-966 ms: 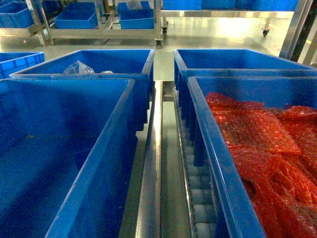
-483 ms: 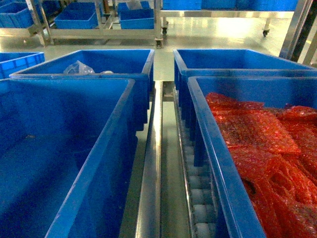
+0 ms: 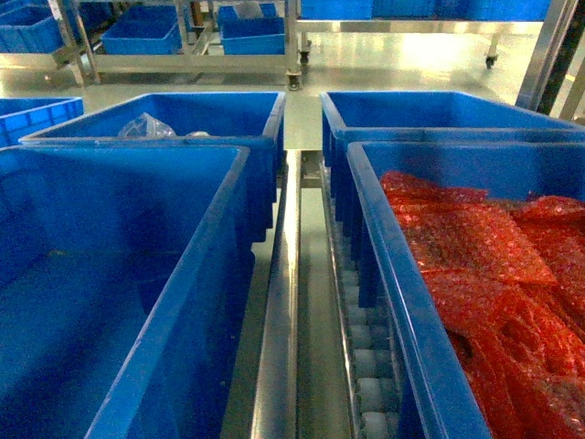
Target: Pick blue part to blue bin on bottom shelf
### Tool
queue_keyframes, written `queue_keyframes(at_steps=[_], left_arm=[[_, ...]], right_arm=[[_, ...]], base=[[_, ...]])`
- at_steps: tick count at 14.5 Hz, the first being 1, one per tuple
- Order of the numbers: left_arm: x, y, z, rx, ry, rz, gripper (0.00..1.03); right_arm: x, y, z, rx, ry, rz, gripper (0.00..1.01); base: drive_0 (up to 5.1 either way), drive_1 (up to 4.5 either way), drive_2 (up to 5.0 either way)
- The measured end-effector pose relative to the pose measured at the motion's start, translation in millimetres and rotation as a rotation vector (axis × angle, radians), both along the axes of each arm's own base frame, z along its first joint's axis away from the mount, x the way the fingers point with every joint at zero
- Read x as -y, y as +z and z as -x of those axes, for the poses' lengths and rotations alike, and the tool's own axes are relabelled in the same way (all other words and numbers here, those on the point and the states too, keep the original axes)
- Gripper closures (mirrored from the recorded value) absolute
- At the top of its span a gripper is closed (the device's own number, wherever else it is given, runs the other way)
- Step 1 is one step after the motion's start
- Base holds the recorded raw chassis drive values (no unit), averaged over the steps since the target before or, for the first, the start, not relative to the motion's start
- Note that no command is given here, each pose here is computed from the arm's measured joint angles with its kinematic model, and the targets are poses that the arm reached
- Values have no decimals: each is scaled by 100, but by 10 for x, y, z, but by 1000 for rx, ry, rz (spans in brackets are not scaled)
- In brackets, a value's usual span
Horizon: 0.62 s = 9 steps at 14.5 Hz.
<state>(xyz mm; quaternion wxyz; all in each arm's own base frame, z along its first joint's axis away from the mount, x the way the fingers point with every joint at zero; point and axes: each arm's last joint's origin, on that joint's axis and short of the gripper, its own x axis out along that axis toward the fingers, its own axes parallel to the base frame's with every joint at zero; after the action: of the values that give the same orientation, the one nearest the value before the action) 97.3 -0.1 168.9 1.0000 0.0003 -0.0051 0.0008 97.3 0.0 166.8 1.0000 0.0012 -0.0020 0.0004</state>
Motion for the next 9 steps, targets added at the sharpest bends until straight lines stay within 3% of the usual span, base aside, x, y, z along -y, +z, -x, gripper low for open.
queue_keyframes(at_steps=[5,9], left_arm=[[1,-28,-4,-14,-3,0,101],[1,-28,-4,-14,-3,0,53]], right_arm=[[0,-3,0,-3,-1,0,3],[0,-3,0,-3,-1,0,3]], base=[[0,0,0],[0,0,0]])
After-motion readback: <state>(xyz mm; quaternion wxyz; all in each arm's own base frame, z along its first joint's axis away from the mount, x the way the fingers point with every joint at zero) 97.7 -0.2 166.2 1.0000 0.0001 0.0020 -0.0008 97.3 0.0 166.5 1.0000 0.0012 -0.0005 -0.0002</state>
